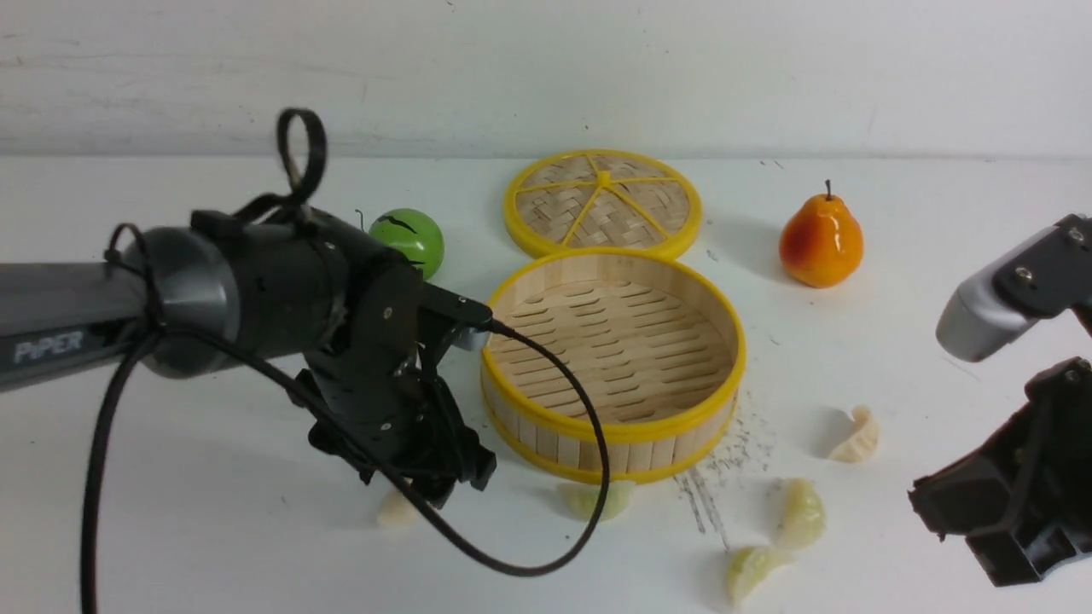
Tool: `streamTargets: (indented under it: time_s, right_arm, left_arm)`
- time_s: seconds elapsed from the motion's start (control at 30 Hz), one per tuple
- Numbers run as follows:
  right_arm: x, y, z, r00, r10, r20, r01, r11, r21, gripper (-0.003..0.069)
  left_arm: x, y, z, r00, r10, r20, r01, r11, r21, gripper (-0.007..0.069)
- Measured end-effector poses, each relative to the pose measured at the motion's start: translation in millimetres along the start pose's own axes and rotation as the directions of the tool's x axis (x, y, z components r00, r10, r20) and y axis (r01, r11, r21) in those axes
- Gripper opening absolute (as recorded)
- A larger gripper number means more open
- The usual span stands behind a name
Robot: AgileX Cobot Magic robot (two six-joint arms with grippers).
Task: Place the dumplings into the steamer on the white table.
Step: 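Reach for and grasp a dumpling on the table with the left gripper, then place the dumpling into the bamboo steamer basket with the left gripper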
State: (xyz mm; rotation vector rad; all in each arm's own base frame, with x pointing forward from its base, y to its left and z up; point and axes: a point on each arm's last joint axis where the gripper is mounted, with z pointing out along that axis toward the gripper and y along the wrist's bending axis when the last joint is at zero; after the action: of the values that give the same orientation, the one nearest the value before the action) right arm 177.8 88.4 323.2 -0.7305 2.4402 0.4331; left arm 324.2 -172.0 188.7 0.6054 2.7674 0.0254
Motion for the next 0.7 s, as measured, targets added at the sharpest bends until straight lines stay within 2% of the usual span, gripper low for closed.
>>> streamTargets:
  time_s: [0.17, 0.27, 0.3, 0.4, 0.57, 0.7]
  right_arm:
    - [-2.4, -1.1, 0.4, 1.0, 0.0, 0.024, -0.001, 1.0, 0.01, 0.001]
    - [-3.0, -1.4, 0.7, 1.0, 0.001, 0.029, -0.001, 1.0, 0.012, 0.001]
    - [-3.5, -1.6, 0.7, 0.999, 0.001, 0.035, -0.001, 1.0, 0.014, 0.001]
    - [-4.1, -1.8, 0.7, 0.999, 0.0, 0.041, -0.001, 1.0, 0.017, 0.0013]
    - [-4.4, -1.9, 0.7, 0.999, 0.0, 0.044, -0.001, 1.0, 0.018, 0.002]
    - [-4.6, -1.9, 0.6, 0.999, 0.001, 0.047, -0.002, 1.0, 0.018, 0.0022]
  left_arm:
    - [-0.8, -0.1, 26.0, 0.999, -0.023, -0.026, 0.023, 0.999, -0.033, 0.051]
    - [-2.4, -0.8, 27.8, 0.999, -0.029, -0.023, 0.029, 0.999, -0.028, 0.0468]
    - [-3.2, -1.3, 27.7, 0.999, -0.035, -0.022, 0.035, 0.999, -0.023, 0.0401]
    - [-7.1, -1.0, 26.0, 0.998, -0.042, -0.05, 0.041, 0.999, -0.03, 0.0269]
    - [-31.8, 1.3, -3.8, 0.995, -0.075, -0.066, 0.073, 0.996, -0.043, 0.0279]
    - [-75.4, -1.7, -64.7, 0.984, -0.154, 0.093, 0.149, 0.987, 0.06, 0.0279]
